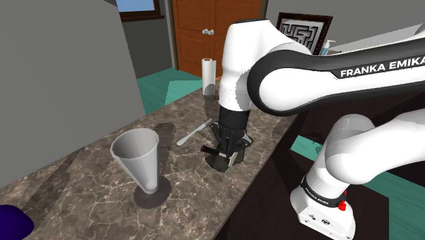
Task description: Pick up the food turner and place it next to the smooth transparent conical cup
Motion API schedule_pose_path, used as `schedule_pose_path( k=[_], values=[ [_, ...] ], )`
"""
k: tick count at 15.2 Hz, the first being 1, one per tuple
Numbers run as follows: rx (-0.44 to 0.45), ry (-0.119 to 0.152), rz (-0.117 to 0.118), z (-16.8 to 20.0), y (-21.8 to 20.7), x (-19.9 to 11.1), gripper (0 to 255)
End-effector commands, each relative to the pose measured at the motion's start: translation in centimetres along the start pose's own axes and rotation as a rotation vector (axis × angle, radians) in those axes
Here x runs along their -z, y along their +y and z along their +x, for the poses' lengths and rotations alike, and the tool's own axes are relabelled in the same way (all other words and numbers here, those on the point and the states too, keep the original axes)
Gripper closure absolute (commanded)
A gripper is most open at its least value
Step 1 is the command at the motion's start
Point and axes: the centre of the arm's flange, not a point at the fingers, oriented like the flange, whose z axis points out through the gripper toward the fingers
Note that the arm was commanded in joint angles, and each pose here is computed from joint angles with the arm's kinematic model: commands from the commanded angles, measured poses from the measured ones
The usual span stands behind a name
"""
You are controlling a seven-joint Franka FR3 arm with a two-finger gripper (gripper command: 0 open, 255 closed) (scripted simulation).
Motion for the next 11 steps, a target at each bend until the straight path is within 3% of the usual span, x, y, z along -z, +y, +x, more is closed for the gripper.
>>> schedule_pose_path(
  k=[1,11],
  values=[
    [-0.002,0.005,-0.006,0.2,-0.1,-1.4,255],
    [-0.002,0.005,-0.006,0.5,-0.1,-6.6,255]
  ],
)
